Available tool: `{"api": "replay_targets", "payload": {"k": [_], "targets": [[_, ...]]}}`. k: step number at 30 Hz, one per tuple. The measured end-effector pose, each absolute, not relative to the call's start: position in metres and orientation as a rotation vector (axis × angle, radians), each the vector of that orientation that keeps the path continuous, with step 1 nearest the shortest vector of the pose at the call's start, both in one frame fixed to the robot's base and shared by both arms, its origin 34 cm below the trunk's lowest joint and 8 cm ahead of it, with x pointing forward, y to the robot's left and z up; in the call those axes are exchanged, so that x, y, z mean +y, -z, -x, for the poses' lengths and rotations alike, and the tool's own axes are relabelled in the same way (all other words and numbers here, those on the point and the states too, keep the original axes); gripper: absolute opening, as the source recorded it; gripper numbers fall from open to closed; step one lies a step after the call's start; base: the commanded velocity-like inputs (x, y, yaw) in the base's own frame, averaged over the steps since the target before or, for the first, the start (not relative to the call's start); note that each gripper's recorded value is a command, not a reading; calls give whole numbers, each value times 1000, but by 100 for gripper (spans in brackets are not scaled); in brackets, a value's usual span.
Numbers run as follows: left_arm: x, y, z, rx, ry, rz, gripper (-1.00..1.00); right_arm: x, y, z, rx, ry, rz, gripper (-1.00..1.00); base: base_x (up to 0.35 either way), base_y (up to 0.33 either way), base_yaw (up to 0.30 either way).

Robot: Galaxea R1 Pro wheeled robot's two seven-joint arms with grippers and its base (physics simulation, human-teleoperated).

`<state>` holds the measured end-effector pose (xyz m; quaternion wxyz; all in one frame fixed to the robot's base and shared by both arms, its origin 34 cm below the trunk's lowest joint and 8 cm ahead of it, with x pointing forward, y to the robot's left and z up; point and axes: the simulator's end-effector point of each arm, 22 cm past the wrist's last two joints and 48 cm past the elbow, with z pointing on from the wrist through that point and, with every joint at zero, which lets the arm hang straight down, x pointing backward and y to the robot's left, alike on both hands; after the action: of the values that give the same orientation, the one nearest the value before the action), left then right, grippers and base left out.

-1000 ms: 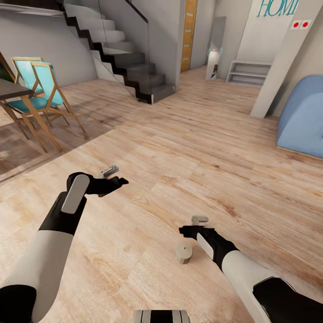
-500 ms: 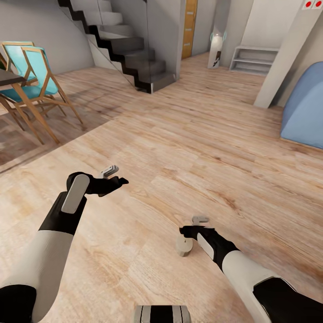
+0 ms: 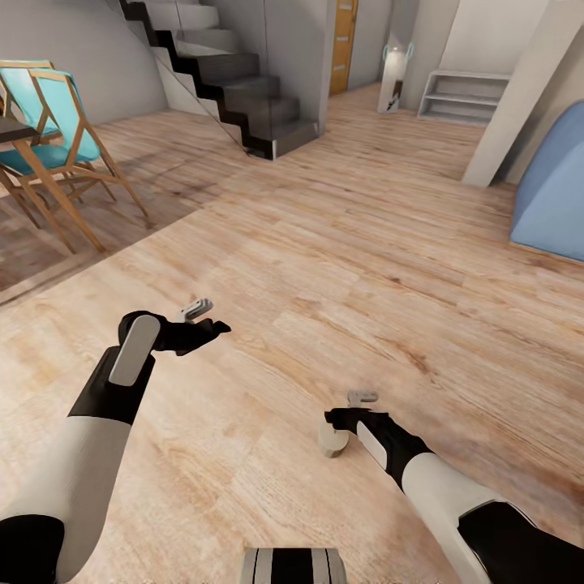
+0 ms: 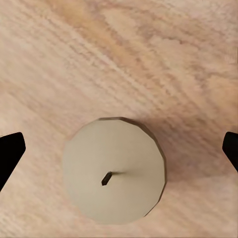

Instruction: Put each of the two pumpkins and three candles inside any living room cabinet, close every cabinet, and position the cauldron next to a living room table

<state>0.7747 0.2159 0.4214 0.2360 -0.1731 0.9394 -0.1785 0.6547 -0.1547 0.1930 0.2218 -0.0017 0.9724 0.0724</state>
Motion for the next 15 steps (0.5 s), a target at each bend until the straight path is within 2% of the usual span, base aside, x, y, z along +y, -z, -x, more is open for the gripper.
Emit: {"api": "replay_targets", "payload": {"k": [15], "targets": [[216,-407,-773,2596,486,482,100,-152,-181,-647,2708,-210,10,100,0,0,0]]}}
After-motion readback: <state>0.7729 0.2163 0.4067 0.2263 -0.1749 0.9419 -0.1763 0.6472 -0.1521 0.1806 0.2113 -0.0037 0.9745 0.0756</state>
